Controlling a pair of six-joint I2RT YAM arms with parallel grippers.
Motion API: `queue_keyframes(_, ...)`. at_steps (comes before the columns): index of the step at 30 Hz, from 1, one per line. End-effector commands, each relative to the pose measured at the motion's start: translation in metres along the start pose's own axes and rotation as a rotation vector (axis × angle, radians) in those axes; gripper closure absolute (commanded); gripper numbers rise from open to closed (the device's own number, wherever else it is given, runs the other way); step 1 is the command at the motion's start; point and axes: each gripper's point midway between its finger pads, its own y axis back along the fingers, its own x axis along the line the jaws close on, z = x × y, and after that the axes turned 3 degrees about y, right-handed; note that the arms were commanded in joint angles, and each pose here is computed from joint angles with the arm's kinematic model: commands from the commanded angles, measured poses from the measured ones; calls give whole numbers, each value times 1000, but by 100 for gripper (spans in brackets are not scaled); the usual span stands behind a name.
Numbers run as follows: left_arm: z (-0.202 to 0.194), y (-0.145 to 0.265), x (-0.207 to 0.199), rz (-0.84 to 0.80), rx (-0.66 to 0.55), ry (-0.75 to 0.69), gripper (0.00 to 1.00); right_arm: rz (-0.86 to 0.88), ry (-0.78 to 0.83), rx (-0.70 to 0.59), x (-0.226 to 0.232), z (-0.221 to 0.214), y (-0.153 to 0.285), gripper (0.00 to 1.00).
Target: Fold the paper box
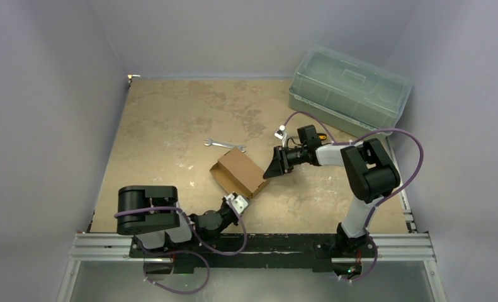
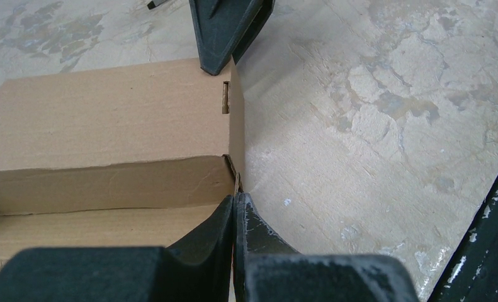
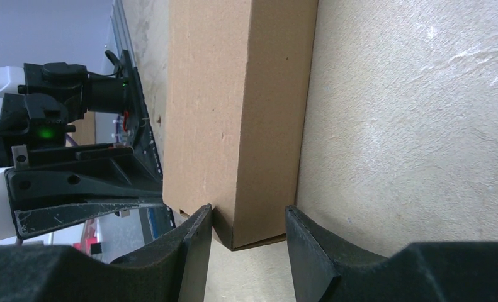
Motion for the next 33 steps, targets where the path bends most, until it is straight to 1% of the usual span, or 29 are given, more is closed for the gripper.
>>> queue_keyframes(1, 15, -4, 2, 23, -54, 77, 100, -84, 9, 1, -19, 2, -2, 53)
queue_keyframes(15, 18, -15, 5, 70, -32, 107, 100, -75, 18, 15, -17, 0, -3, 53)
queue_keyframes(33, 19, -12, 11, 101, -42, 164, 100, -105, 12, 26, -25, -3, -4, 53)
